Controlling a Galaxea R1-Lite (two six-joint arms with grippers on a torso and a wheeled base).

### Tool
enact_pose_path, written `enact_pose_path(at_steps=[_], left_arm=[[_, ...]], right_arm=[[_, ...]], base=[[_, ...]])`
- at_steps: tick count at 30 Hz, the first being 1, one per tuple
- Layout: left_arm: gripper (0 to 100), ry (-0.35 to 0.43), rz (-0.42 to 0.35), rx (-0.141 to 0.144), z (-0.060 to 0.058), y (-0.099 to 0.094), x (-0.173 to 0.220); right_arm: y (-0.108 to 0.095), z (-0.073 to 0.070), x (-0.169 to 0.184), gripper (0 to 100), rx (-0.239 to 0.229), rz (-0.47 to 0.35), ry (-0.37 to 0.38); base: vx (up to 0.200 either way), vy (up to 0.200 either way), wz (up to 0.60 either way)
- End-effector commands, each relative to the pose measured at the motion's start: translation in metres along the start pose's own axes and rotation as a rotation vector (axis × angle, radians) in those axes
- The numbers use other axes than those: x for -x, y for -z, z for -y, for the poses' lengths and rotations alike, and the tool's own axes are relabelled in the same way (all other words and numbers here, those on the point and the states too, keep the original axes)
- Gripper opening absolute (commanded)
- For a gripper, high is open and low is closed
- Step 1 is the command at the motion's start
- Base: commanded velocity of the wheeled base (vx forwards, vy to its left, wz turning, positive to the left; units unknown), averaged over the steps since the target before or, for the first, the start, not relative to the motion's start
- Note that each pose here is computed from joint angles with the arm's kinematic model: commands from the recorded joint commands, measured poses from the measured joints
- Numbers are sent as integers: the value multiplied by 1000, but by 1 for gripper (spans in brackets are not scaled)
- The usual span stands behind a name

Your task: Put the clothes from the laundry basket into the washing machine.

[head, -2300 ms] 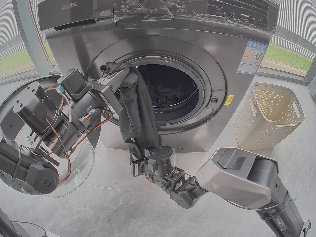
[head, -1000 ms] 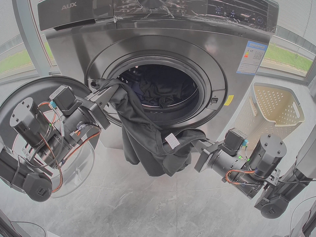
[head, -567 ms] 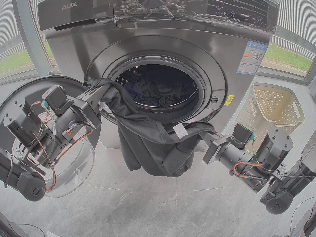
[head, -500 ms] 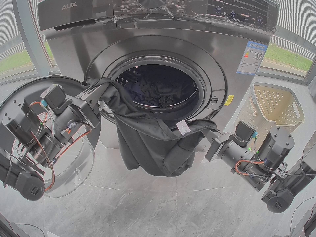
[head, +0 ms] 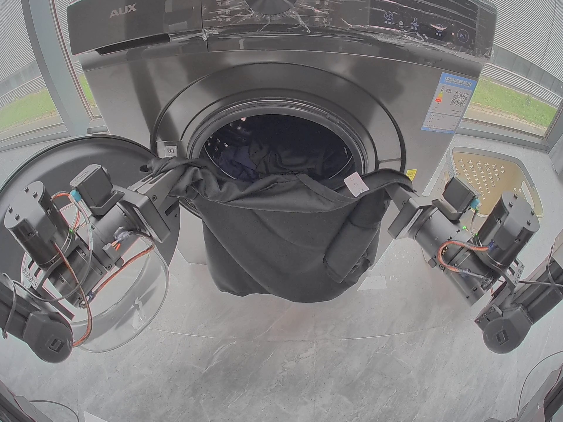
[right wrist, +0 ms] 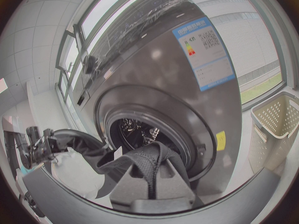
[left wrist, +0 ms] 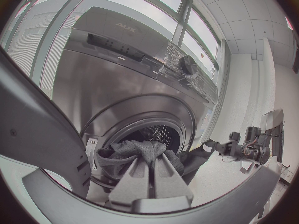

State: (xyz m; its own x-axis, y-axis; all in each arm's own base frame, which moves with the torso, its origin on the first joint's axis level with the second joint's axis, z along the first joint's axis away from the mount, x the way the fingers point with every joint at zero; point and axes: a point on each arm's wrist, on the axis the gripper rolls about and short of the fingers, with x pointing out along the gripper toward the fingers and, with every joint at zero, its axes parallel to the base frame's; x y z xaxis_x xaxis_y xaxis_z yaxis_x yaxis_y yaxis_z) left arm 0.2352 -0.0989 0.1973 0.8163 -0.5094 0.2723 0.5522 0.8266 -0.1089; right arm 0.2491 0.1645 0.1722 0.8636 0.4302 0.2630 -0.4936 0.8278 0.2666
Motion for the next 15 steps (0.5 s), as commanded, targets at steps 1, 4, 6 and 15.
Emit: enact_pose_path(at_steps=[1,4,6,15], left_arm=[[0,5,-30,7,4,1,11],[0,23,-46,16,10,1,13],[0,40,-39,19,14,-2,14],[0,27,54,42,11,-21,4]], right_arm=[[-11,-3,-12,0,-11,66,-8],[-16,-5,-16,0,-14,89,-14],[-18,-6,-19,0,-17,102,-18],[-21,1,-23,0,-10,121,2]], base=[[0,0,0],[0,0,0],[0,0,0],[0,0,0]])
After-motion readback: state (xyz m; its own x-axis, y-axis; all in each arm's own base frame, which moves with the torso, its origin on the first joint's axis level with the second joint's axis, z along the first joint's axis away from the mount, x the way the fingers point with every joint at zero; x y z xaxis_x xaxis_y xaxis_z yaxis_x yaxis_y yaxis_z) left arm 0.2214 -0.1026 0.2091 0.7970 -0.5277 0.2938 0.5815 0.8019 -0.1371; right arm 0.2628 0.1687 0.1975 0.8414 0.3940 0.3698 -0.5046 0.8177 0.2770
